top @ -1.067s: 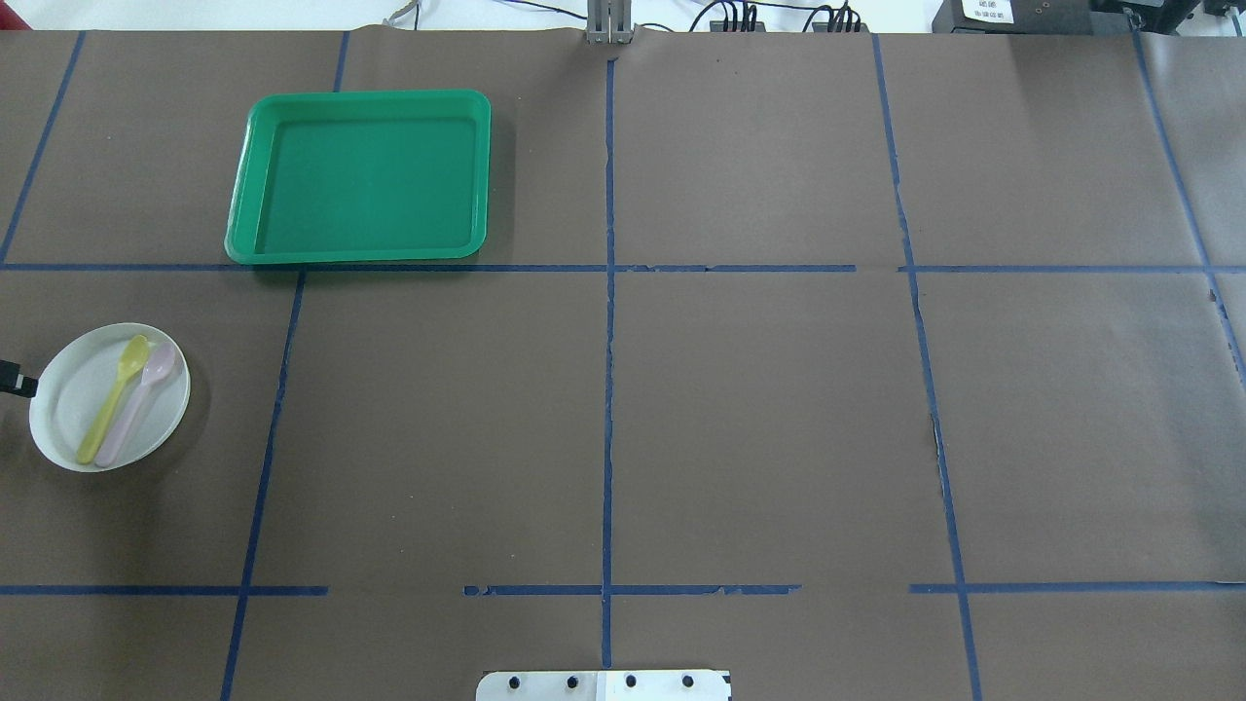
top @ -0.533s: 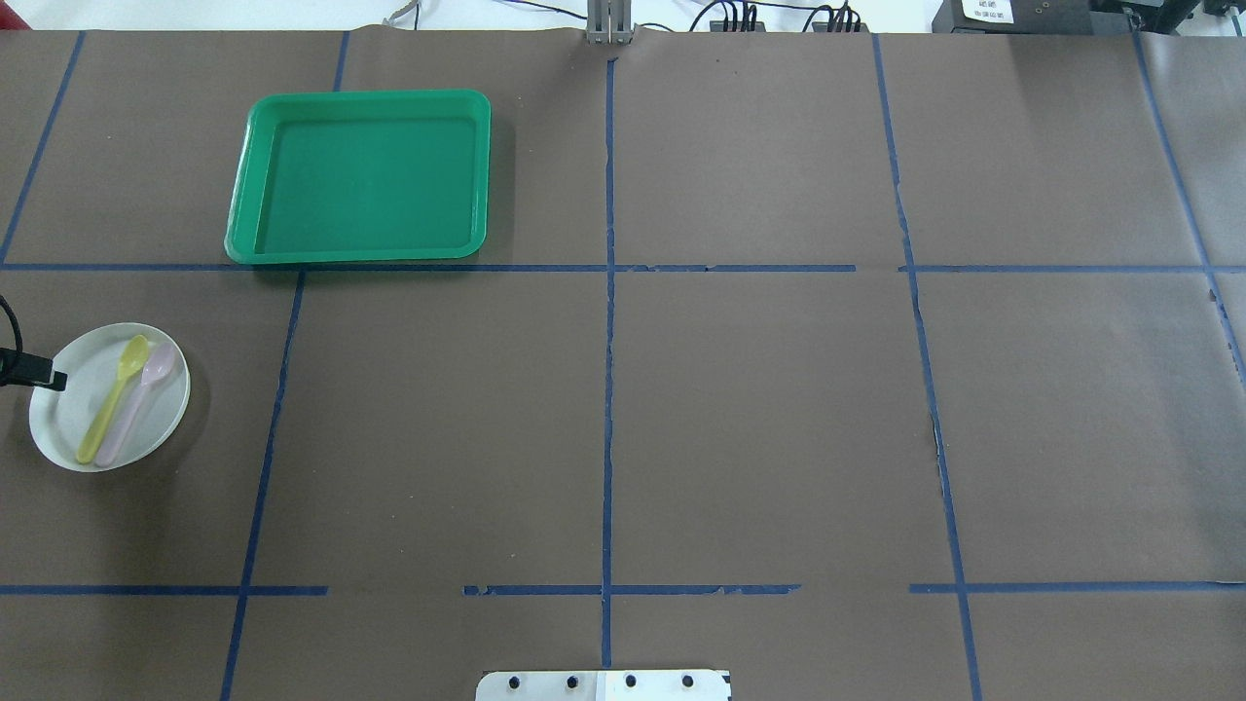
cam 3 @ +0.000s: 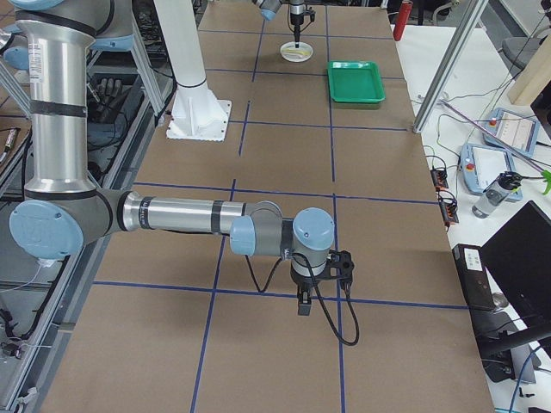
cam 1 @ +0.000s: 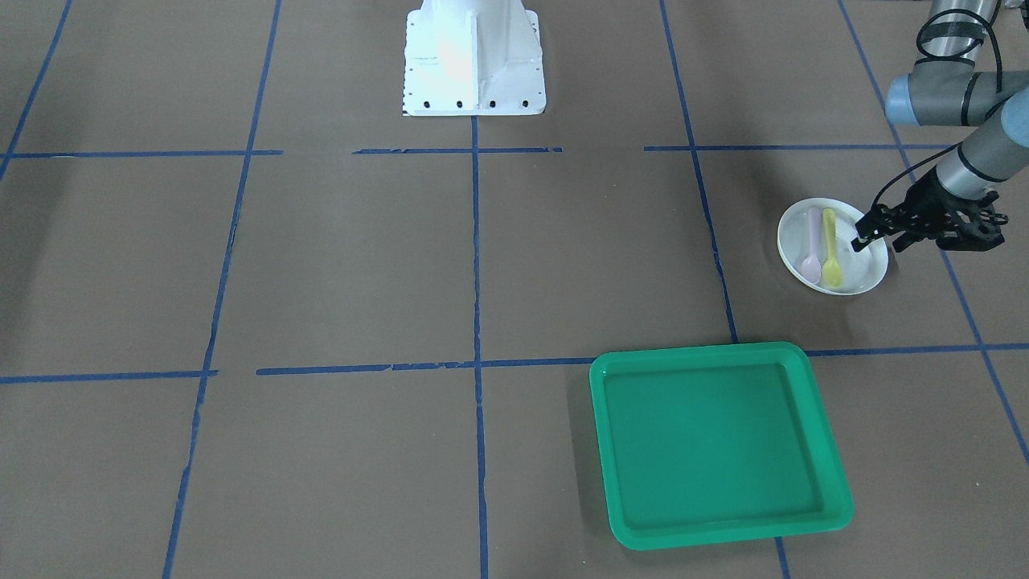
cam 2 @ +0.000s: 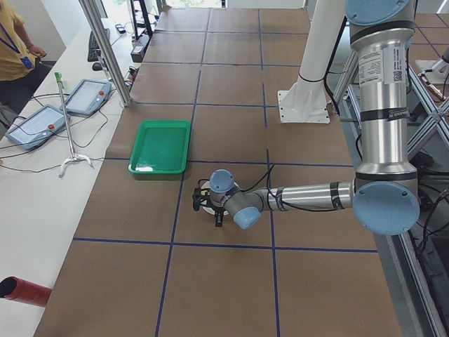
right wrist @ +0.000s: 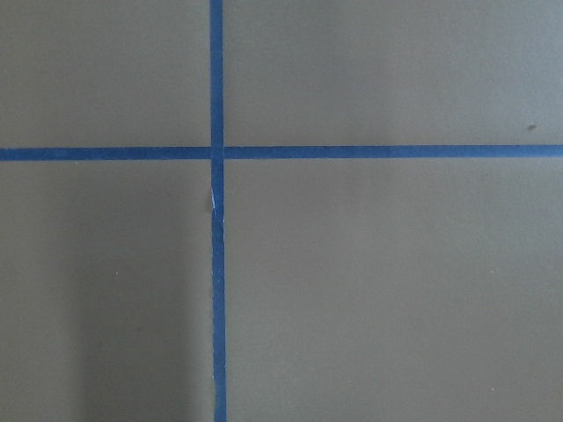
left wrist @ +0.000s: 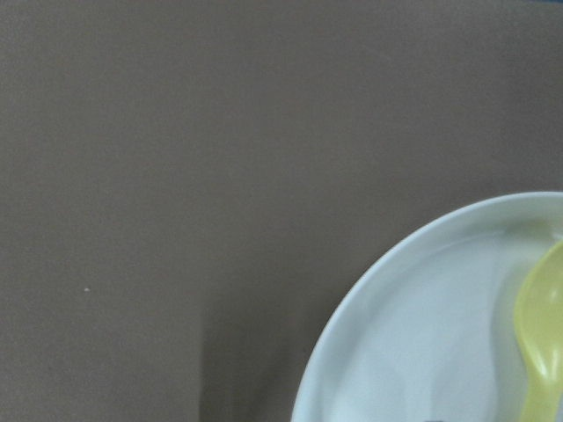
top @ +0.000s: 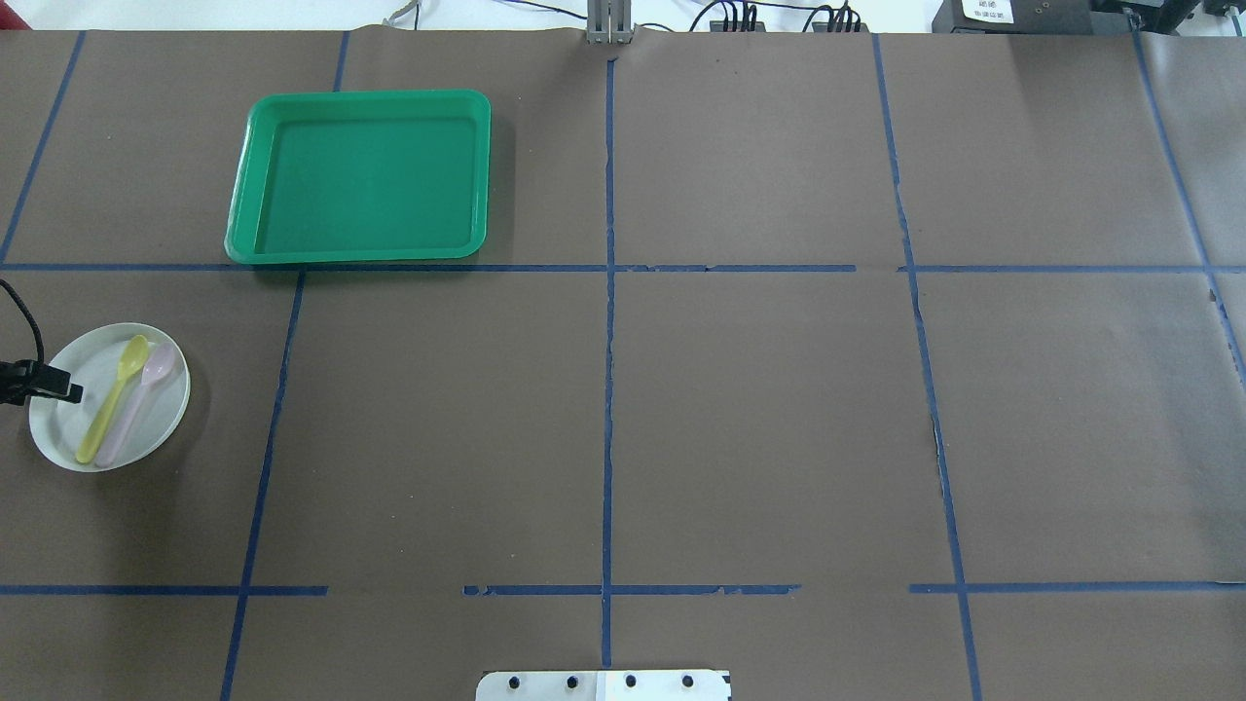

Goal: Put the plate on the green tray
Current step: 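Grasp the white plate's rim with the left gripper, then lift the plate with the left gripper and carry it over the green tray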

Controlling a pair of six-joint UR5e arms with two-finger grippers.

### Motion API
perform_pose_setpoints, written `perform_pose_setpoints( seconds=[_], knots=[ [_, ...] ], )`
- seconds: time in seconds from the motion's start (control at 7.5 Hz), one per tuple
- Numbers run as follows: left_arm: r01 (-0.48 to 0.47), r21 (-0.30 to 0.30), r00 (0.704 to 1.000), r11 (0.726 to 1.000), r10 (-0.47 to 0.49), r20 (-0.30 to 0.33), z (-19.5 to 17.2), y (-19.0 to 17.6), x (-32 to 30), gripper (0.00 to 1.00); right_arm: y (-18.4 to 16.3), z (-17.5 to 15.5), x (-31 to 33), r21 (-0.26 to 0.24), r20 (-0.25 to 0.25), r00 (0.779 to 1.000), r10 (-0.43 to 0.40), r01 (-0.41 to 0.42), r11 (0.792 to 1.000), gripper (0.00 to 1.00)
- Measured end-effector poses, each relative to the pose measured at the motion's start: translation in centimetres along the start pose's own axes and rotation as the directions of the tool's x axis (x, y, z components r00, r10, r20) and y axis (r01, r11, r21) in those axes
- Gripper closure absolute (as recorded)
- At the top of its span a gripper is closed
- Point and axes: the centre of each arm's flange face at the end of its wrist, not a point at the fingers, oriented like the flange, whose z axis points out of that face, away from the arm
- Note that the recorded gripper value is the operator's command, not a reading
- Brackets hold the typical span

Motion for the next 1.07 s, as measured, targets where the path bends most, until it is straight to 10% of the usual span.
perform_pose_setpoints(
  seconds=[0.53,1.07],
  knots=[
    [-0.007,-0.043,0.999,0.999,0.006,-0.039,-0.3,0.7,0.3,1.0,0.0,0.0,0.0,0.0,-0.001,1.0,0.0,0.0,1.0,0.0],
    [-0.013,-0.098,0.969,0.995,-0.012,-0.248,-6.6,-0.7,2.3,1.0,0.0,0.0,0.0,0.0,0.0,1.0,0.0,0.0,1.0,0.0]
  ],
)
